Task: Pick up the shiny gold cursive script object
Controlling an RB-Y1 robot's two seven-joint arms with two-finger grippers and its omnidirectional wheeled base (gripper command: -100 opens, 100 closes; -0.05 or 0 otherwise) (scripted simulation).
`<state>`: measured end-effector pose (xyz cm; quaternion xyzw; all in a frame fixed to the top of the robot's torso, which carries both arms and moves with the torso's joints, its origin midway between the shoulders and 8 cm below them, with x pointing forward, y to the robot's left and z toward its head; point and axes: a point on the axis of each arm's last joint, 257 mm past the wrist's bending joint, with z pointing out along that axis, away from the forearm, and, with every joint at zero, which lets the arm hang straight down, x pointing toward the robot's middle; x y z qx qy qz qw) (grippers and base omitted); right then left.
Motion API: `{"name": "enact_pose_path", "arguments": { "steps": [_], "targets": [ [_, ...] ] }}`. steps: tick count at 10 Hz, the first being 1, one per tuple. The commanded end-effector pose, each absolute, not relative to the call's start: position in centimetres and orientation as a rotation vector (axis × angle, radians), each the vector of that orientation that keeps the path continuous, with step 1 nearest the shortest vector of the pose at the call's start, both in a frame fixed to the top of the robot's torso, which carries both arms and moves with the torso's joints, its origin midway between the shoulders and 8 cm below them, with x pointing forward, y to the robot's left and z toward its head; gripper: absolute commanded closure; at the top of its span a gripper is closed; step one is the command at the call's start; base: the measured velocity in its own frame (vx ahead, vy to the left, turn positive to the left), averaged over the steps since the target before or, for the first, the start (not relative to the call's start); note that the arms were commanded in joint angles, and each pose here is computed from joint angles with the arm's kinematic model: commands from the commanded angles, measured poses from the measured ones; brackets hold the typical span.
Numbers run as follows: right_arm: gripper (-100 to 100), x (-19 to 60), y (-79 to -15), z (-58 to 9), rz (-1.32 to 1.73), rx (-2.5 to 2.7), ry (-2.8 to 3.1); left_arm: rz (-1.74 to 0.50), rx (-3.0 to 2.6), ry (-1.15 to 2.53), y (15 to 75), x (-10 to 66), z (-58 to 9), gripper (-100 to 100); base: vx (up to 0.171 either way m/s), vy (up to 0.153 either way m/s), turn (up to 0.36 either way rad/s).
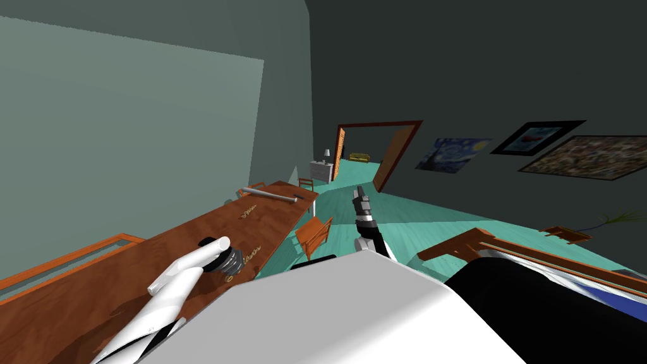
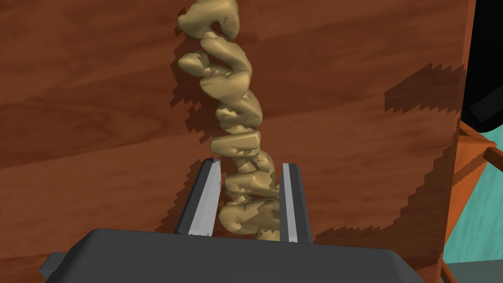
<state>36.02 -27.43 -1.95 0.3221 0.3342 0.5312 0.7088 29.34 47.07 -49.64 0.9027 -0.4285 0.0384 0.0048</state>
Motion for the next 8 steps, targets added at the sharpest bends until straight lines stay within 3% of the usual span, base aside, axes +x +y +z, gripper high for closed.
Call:
{"name": "enact_pose_path", "arguments": {
  "steps": [1,2,3,4,7,8],
  "targets": [
    [0,36.0,-27.4,-1.9,1.179,0.715,0.742,0.12,2.827,-1.342,47.1,29.3,-49.6,100,0.0,0.0,0.0],
    [0,36.0,-27.4,-1.9,1.179,0.715,0.742,0.121,2.828,-1.342,47.1,29.3,-49.6,100,0.0,0.0,0.0],
    [0,36.0,-27.4,-1.9,1.179,0.715,0.742,0.12,2.827,-1.342,47.1,29.3,-49.6,0,0.0,0.0,0.0],
    [0,36.0,-27.4,-1.9,1.179,0.715,0.742,0.124,2.831,-1.338,47.5,29.7,-48.7,100,0.008,0.013,-0.004],
    [0,36.0,-27.4,-1.9,1.179,0.715,0.742,0.128,2.834,-1.338,47.8,29.9,-48.0,100,0.0,0.0,0.0],
    [0,36.0,-27.4,-1.9,1.179,0.715,0.742,0.127,2.834,-1.337,47.8,29.9,-47.9,0,0.0,0.0,0.0]
  ]
}}
